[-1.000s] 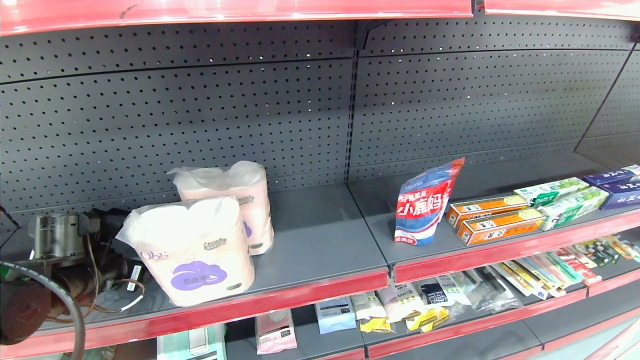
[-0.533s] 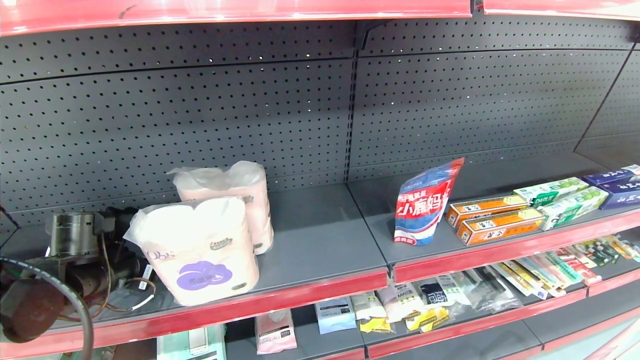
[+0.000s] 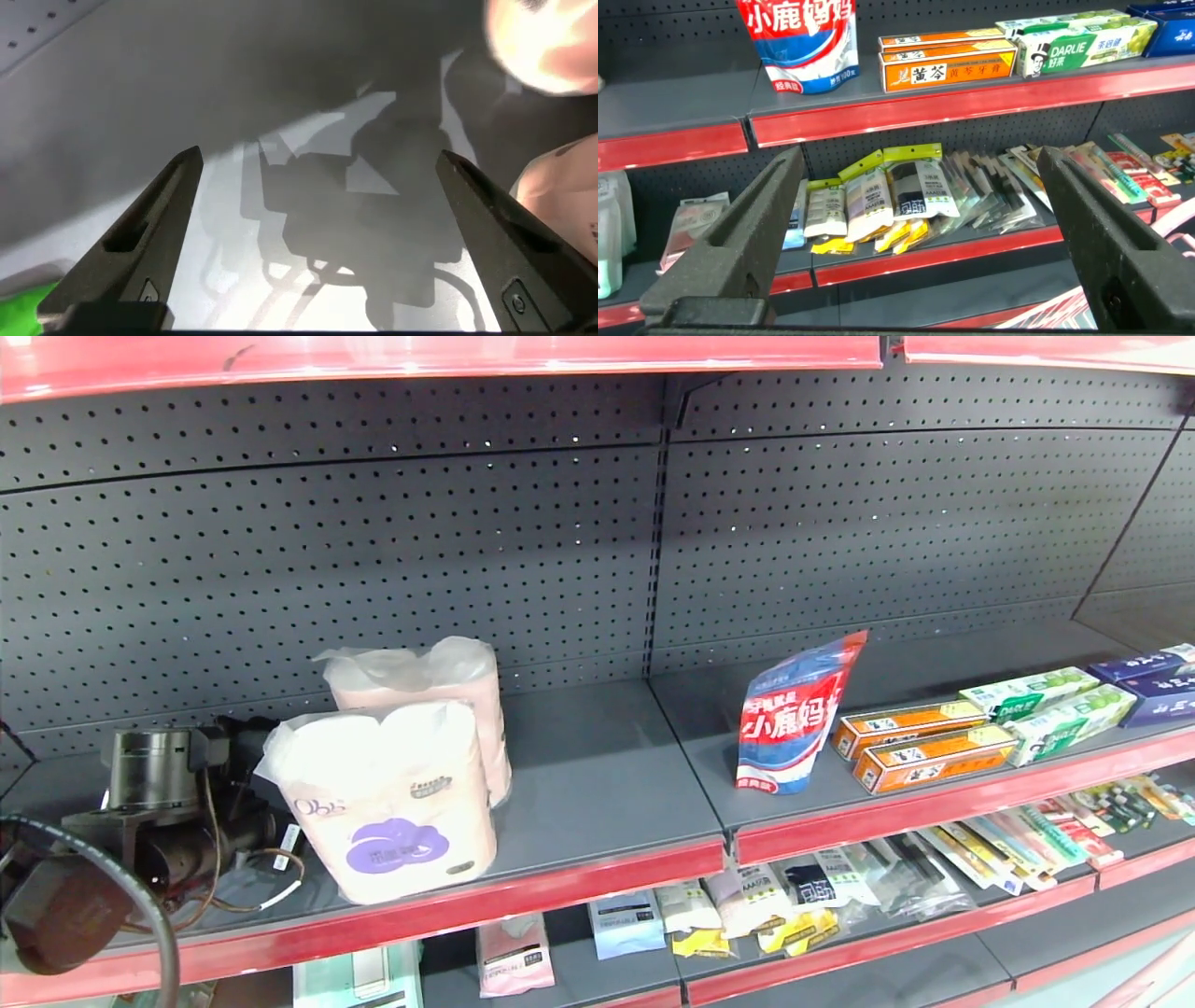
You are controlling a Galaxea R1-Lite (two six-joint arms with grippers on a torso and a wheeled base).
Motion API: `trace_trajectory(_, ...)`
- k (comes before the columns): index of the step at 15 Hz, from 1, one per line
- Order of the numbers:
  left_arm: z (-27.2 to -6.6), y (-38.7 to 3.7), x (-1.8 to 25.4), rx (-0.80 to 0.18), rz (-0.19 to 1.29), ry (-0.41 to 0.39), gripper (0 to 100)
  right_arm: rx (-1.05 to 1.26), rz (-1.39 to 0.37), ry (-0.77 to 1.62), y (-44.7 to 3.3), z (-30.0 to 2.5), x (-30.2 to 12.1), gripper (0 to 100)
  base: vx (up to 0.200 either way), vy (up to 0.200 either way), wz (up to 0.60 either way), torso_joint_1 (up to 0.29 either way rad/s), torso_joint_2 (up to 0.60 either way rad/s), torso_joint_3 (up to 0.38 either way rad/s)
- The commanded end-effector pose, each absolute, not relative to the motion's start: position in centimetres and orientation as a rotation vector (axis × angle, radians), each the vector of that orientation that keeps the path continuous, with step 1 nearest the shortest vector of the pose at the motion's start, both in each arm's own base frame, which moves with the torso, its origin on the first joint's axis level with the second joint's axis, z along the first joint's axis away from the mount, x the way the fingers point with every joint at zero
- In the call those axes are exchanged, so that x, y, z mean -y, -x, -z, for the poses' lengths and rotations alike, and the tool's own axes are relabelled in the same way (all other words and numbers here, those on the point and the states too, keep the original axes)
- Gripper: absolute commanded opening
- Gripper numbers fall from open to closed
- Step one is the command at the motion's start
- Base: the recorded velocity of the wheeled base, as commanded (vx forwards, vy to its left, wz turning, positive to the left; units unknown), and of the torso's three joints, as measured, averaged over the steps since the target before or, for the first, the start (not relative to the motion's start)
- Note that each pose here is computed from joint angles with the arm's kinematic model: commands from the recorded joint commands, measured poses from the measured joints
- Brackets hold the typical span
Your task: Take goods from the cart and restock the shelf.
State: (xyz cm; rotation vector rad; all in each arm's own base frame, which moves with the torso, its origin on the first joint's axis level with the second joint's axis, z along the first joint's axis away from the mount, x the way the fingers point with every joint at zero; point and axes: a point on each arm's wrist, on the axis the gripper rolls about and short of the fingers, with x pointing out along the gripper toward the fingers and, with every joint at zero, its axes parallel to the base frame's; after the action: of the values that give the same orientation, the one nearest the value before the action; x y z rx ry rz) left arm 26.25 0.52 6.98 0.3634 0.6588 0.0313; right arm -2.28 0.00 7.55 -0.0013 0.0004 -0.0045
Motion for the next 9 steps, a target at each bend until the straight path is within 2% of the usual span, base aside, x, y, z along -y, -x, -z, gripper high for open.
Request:
trace_trajectory(1,-7.08,-26.35,-0.23,-0.652,-0.022,-0.365,100,-0.002,0.005,0.002,2.27,-7.55,0.0,100,0.0,0.0,0.0,0.0,0.0,0.0)
trace_trajectory(9,-6.96,-26.44,0.1,-0.653,-0.01,-0.37,100,0.0,0.005,0.002,2.28,-7.55,0.0,100,0.0,0.0,0.0,0.0,0.0,0.0)
